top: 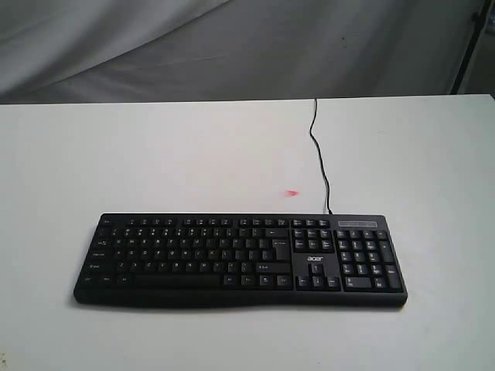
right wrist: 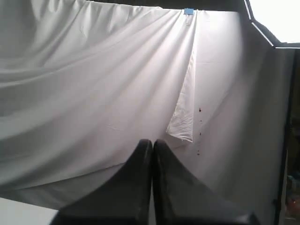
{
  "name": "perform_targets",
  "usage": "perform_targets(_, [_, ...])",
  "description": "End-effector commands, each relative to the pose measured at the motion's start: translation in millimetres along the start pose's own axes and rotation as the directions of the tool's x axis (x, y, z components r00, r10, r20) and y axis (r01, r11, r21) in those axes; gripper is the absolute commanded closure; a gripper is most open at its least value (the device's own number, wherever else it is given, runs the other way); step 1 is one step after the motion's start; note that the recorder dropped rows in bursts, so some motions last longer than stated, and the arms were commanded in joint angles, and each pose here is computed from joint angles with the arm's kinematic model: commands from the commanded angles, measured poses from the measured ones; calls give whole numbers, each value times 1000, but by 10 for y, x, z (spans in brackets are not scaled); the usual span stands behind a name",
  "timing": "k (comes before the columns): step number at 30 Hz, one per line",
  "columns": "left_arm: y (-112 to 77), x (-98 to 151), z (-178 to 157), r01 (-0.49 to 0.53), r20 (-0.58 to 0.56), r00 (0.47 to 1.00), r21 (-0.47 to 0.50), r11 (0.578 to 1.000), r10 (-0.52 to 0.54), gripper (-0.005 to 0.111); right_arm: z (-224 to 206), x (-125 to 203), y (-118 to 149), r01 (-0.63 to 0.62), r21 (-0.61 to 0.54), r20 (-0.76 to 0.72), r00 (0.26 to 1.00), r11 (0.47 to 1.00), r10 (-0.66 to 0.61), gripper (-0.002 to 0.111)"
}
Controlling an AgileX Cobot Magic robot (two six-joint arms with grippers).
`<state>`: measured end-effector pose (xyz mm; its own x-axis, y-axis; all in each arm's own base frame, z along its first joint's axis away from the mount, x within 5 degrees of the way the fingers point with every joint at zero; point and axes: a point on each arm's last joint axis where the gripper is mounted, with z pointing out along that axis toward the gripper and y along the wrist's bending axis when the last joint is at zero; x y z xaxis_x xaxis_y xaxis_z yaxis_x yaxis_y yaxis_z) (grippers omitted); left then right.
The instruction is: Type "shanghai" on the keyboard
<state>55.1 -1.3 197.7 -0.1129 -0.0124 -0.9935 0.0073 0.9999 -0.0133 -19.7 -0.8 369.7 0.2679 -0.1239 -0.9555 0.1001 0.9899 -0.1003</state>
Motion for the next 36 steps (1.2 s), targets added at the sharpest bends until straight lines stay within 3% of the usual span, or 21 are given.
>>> perform_targets(1, [-3, 1, 3, 5, -1, 1000, 4, 1000, -5, 106, 93, 234, 33, -19, 0, -24, 1000, 1000, 19, 108])
perform_targets(7, [-3, 1, 3, 5, -1, 1000, 4, 1000, -5, 106, 158, 461, 59, -22, -6, -93, 995, 1000, 22, 108])
perform_targets(23, [-3, 1, 3, 5, -1, 1000, 4, 1000, -5, 106, 188, 560, 71, -71, -3, -108, 992, 997, 70, 108])
perform_targets(36, [-3, 1, 3, 5, -1, 1000, 4, 1000, -5, 106, 264, 918, 113, -70, -8, -163, 984, 997, 68, 108])
